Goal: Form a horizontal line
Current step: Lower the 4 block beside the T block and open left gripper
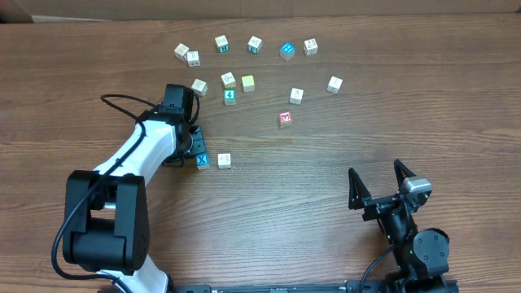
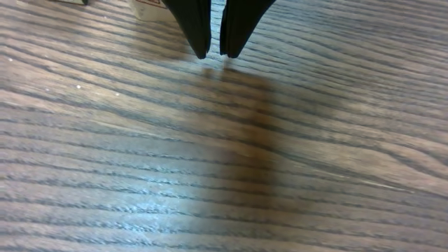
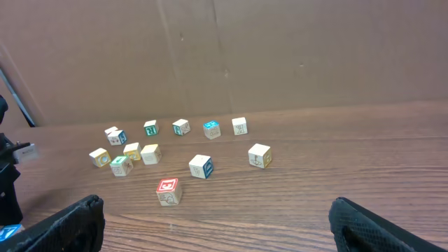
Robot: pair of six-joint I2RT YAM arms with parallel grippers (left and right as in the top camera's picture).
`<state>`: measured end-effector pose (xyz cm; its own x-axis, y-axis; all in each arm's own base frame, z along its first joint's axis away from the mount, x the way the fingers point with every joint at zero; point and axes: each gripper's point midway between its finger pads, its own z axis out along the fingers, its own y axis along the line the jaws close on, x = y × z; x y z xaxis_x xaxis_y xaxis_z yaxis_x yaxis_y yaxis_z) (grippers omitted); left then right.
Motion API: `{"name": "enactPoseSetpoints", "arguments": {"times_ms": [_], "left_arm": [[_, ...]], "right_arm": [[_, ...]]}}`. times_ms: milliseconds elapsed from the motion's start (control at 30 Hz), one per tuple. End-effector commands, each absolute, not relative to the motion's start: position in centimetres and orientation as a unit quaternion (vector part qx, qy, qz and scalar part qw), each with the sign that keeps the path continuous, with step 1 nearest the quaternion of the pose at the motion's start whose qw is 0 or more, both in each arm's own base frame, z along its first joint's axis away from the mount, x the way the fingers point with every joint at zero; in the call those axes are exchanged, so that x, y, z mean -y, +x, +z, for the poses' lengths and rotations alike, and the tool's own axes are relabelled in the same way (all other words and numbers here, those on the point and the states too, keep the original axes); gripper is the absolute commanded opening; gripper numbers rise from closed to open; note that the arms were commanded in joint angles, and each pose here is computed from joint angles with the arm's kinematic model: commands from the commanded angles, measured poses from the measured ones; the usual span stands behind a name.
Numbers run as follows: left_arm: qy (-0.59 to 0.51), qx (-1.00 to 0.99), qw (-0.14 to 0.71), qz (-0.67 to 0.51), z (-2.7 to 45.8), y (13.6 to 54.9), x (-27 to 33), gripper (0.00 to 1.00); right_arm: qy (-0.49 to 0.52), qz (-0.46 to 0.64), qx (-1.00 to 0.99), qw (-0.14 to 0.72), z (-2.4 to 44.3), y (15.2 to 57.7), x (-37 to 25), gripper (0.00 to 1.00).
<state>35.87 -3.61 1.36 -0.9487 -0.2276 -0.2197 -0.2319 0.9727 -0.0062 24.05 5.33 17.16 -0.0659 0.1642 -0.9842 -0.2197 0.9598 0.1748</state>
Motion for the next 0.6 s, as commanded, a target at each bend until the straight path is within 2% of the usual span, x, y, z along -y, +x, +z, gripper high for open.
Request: {"name": "enactPoseSetpoints", "arguments": {"times_ms": [0,567], "left_arm": [[-0.102,-0.99,0.094,-0.002,0.8,35.3,4.2,0.04],[-0.098,-0.992,0.071,-0.018,0.6,34.3,4.8,0.04]], "right_arm": [[-0.019,0.14,-0.715,0.685,17.0,24.1,-5.3,1.0],[-0.019,0.14,-0.715,0.685,17.0,24.1,-5.3,1.0]]}}
